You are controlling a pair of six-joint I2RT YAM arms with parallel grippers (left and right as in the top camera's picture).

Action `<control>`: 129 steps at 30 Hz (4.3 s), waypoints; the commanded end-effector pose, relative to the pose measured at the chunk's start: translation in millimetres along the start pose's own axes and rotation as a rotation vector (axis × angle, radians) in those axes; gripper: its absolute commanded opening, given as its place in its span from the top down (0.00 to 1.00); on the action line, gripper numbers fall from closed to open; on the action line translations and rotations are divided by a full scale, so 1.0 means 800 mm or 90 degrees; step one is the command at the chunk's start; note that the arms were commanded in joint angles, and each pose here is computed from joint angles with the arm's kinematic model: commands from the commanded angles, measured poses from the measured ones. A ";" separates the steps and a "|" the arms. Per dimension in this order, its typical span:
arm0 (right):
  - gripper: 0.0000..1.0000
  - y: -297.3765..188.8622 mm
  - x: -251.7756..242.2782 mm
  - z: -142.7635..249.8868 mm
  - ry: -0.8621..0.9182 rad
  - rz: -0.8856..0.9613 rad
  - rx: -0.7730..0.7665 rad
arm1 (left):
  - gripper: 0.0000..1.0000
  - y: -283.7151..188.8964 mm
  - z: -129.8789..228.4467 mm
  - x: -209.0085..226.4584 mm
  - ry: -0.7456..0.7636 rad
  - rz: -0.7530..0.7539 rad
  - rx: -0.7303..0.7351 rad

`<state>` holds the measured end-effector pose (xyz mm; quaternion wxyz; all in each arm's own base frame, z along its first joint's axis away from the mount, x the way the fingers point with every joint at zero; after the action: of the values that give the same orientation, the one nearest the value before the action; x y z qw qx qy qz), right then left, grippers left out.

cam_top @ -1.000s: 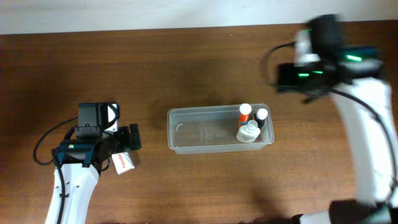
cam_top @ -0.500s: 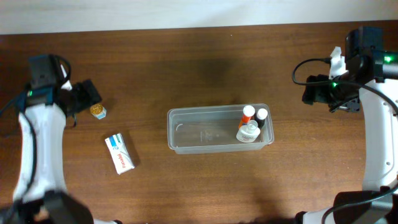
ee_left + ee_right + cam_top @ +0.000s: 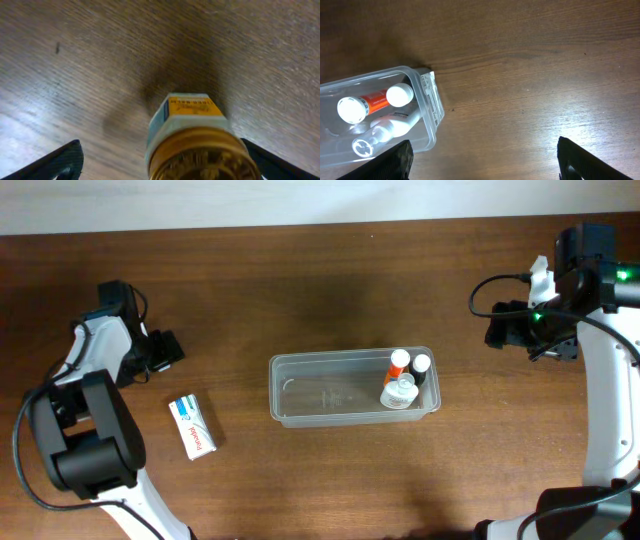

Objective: Pack container
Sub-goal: 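Move the left gripper to the gold-capped jar and grasp it, then carry the gold-capped jar into the container and release it, then grasp the white Panadol box with the left gripper and lift it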

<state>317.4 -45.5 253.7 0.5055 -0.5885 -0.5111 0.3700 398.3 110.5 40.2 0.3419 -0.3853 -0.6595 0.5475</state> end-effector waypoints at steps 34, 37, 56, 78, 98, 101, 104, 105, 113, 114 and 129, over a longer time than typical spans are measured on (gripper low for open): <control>0.16 0.000 0.000 0.003 -0.001 -0.004 0.002 | 0.71 -0.200 0.249 -0.339 0.524 0.176 -0.109; 0.16 0.000 0.000 0.004 -0.001 -0.004 0.004 | 0.71 -0.165 0.282 -0.371 0.566 0.189 -0.073; 0.16 0.000 0.000 0.004 -0.001 -0.004 0.005 | 0.19 -0.225 0.243 -0.352 0.475 0.190 -0.177; 0.16 0.000 0.003 0.004 -0.003 -0.014 0.004 | 0.01 -0.098 0.168 -0.018 -0.100 0.028 0.023; 0.16 0.000 0.003 0.004 -0.003 -0.014 0.004 | 0.46 -0.031 0.201 -0.015 -0.092 -0.013 0.135; 0.16 0.000 0.003 0.004 -0.003 -0.014 0.004 | 0.48 -0.041 0.195 -0.016 -0.093 -0.007 0.121; 0.16 0.000 0.003 0.004 -0.003 -0.013 0.004 | 0.48 -0.070 0.172 -0.022 -0.086 0.016 0.066; 0.16 0.000 0.003 0.004 -0.003 -0.013 0.004 | 0.48 -0.087 0.161 -0.027 -0.073 0.031 0.035; 0.16 0.000 0.003 0.003 -0.003 -0.014 0.002 | 0.48 -0.254 0.130 -0.133 0.297 0.181 -0.271; 0.16 0.000 0.003 0.003 -0.003 -0.014 0.002 | 0.49 -0.264 0.138 -0.148 0.350 0.192 -0.293; 0.16 0.000 0.003 0.003 -0.003 -0.013 0.002 | 0.18 -0.258 0.106 -0.157 0.368 0.134 -0.358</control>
<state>316.6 -44.2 252.5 0.5091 -0.5847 -0.5122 0.3697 343.4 -89.9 224.9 0.3544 -0.6932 -0.5806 0.2383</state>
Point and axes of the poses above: each gripper's point midway between its finger pads, its own y axis out along the fingers, its own x axis along the line the jaws close on, z = x × y, the point moved 3 cm from there along -y, back along the fingers
